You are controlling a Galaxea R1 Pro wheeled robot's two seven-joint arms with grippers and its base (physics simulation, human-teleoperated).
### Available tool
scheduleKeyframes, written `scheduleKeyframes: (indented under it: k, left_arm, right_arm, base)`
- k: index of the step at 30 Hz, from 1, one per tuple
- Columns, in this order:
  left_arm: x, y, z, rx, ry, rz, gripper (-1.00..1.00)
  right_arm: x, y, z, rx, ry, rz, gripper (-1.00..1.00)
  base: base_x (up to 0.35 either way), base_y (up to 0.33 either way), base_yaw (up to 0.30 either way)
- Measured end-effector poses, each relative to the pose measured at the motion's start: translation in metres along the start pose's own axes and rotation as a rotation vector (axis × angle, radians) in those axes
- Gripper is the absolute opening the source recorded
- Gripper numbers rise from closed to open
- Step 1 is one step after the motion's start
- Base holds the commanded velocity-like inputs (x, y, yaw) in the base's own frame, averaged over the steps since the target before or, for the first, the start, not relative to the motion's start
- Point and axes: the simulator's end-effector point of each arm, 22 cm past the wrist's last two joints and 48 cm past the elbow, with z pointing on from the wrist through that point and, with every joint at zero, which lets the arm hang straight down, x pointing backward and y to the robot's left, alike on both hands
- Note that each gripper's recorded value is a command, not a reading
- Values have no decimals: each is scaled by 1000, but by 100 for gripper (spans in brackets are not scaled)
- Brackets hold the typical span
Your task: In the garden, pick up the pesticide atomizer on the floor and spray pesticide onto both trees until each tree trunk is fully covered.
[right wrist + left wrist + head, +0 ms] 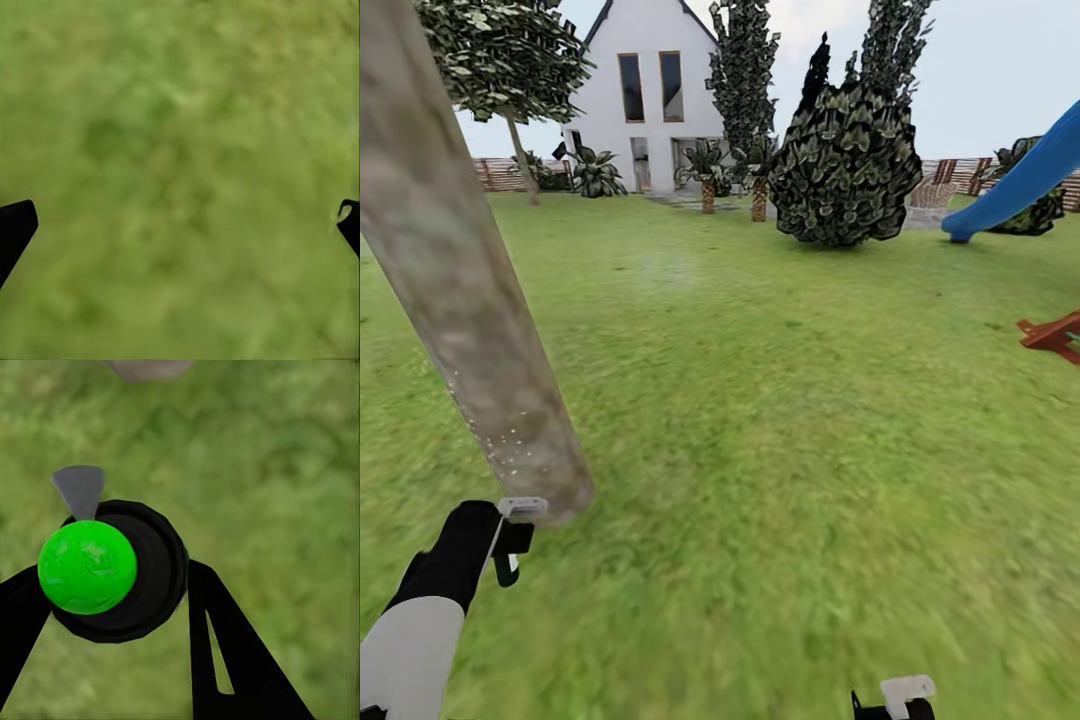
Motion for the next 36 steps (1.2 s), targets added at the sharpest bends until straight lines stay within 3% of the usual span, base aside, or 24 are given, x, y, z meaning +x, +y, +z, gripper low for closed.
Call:
scheduleKeyframes:
  k: [14,29,36]
  left_arm:
    - [0,0,0,0,-1,-1,-100]
    - [0,-1,0,2,-1,0,-100]
    - [-2,-3,-2,12,-3,4,-100]
  right_arm:
    - [0,1,0,-2,0,0,100]
    - [-1,-2,0,4,-2,0,100]
    - [0,-18,1,26,-1,-7,100]
  base:
    - [185,-226,274]
    - [165,-242,13]
    - [-59,-210,248]
